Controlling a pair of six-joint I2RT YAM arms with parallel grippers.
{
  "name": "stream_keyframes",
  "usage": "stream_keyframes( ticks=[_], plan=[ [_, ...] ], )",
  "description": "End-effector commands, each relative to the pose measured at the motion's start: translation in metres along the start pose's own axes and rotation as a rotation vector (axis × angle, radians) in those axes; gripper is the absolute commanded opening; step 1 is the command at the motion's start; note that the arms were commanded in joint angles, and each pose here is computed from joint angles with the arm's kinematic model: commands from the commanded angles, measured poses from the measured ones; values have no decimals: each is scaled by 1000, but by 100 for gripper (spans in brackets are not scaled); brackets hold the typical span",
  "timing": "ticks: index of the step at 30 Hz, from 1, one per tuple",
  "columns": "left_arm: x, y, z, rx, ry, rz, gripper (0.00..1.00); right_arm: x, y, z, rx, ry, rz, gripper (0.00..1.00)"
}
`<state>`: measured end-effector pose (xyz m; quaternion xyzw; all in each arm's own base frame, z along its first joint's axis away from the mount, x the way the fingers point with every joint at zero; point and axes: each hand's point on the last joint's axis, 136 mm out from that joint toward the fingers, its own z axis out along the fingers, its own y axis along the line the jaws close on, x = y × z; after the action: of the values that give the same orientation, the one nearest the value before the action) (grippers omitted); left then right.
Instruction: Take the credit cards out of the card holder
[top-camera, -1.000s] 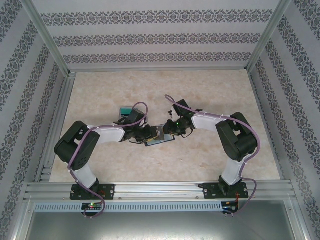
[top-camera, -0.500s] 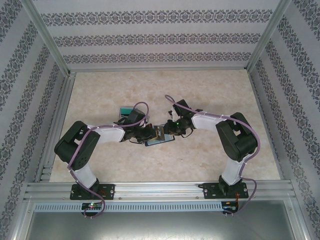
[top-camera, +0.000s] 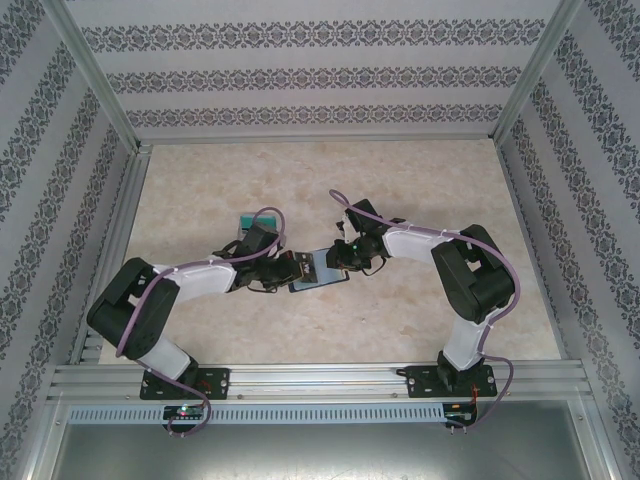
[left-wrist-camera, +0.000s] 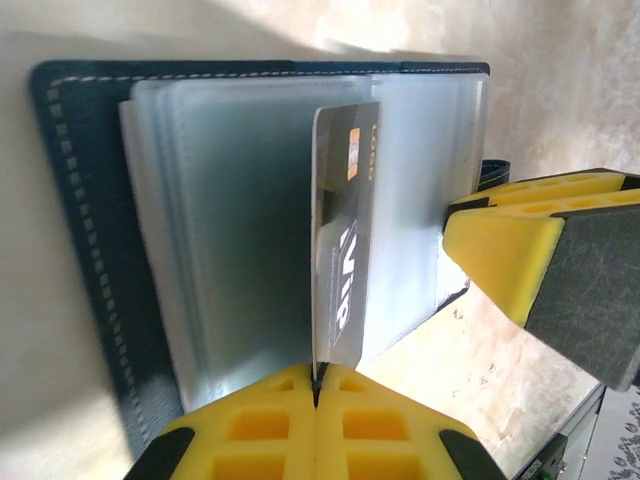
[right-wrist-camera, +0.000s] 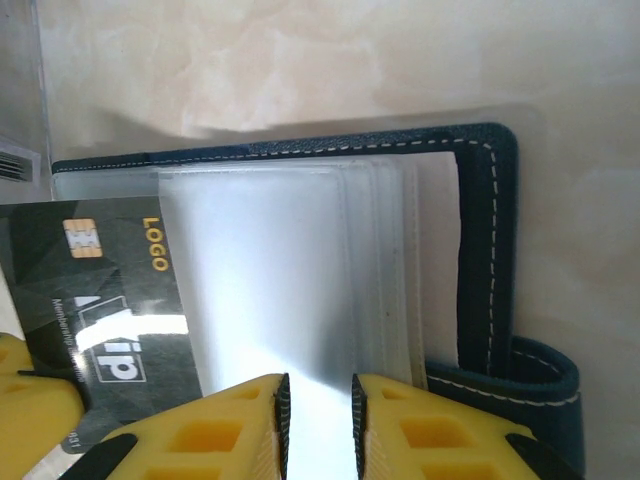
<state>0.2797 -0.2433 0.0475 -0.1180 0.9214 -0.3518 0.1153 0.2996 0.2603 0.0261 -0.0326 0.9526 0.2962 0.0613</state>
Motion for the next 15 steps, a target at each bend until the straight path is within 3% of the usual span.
stream_keyframes(
  ticks=[1, 11, 15],
  plan=[
    [4, 28, -15, -104, -22, -30, 5, 4, -4, 5, 29, 17, 13, 27],
    [-5, 2, -61, -102, -94, 44, 7, -1, 2, 0, 16, -3, 1, 28],
    [-10, -6, -85, -150, -121, 115, 7, -9, 7, -13, 13, -41, -10, 34]
  ],
)
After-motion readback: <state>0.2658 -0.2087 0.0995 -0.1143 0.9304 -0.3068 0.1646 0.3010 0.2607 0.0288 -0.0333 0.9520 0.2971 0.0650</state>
